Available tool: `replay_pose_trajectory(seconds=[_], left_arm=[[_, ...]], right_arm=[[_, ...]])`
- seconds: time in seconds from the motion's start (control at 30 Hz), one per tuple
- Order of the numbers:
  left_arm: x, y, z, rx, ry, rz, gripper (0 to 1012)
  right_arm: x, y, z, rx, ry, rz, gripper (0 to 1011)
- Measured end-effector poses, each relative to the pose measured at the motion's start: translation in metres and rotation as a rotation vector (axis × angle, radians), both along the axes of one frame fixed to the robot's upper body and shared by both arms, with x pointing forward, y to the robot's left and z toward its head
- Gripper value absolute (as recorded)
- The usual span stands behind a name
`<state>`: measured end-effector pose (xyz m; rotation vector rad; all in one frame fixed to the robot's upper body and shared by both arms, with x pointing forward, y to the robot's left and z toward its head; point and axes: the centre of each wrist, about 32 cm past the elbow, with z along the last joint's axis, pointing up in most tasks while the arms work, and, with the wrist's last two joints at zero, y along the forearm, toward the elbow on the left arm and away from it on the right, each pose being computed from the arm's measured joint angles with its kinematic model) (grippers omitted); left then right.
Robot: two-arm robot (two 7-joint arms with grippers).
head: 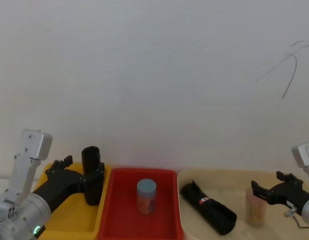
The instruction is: Pick up the garbage bag with the one hand and transfer it to the other hand.
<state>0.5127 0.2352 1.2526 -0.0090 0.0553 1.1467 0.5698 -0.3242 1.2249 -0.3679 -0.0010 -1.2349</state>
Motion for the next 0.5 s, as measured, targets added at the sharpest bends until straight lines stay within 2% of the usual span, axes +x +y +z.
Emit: replay_pose_trajectory(seconds=[0.2, 0.5], left_arm=[[0.0, 0.0, 0.0, 0.0, 0.0, 0.0, 1002], [0.0002, -0.0002, 0.0001, 0.0, -0.002, -0.004, 1002]], right_arm=[[0.0, -0.0018, -0.0029, -0.009, 0.006, -0.005, 994], [-0.0045, 0.0012, -0.0012, 0.011, -0.033, 0.009, 1001]])
